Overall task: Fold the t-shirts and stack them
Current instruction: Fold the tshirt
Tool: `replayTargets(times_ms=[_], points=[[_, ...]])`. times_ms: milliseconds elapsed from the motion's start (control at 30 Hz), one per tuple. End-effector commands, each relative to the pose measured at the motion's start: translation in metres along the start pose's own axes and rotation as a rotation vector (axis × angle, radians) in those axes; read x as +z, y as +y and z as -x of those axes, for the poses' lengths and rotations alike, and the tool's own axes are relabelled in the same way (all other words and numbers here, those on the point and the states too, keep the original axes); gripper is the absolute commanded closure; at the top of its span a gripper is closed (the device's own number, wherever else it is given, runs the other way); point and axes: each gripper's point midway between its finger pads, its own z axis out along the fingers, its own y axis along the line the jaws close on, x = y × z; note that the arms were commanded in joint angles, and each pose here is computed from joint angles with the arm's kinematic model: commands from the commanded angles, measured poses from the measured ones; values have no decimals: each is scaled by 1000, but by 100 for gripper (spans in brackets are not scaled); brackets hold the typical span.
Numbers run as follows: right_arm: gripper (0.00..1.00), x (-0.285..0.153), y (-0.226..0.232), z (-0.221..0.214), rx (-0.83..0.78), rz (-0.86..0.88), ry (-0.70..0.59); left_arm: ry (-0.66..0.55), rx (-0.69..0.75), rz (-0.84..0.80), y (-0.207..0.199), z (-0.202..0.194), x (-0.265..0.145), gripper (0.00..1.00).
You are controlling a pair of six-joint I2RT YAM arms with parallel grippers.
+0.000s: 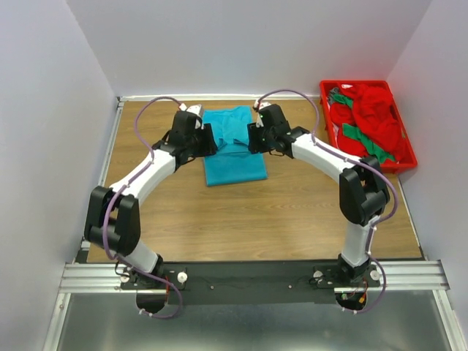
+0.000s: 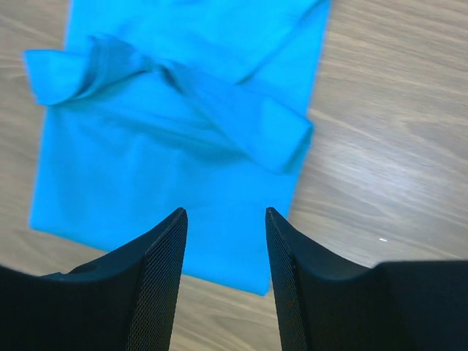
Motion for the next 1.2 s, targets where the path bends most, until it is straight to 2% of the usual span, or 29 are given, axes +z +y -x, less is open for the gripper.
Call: replayTargets(times_ms=[0, 133, 167, 267, 400, 500, 533, 733, 1033, 1067, 1167], points=[[46, 11, 31, -16, 28, 114, 23, -11, -27, -70, -32, -23, -3, 37], [46, 29, 37, -30, 61, 135, 53, 69, -21, -128, -49, -55, 12, 38], [46, 36, 38, -35, 63, 136, 70, 87, -24, -122, -47, -64, 20, 42], [46, 46, 40, -31, 64, 139, 66, 146, -23, -135, -48, -84, 32, 45], [57, 64, 40, -35, 65, 134, 82, 193, -7, -119, -44, -102, 42, 45], [59, 71, 41, -33, 63, 139, 82, 216, -6, -105, -38, -112, 46, 46], [64, 75, 42, -32, 63, 140, 80, 228, -2, -101, -36, -116, 49, 46], [64, 92, 36, -26, 51, 103, 64, 293, 2, -114, -32, -136, 52, 49], [61, 126, 5, 22, 44, 37, -35, 336, 2, -115, -26, -156, 47, 49], [61, 122, 7, 56, 42, 46, -102, 336, 2, -115, -26, -156, 44, 49], [58, 107, -1, 93, 34, 40, -155, 331, 2, -120, -27, -155, 40, 49]])
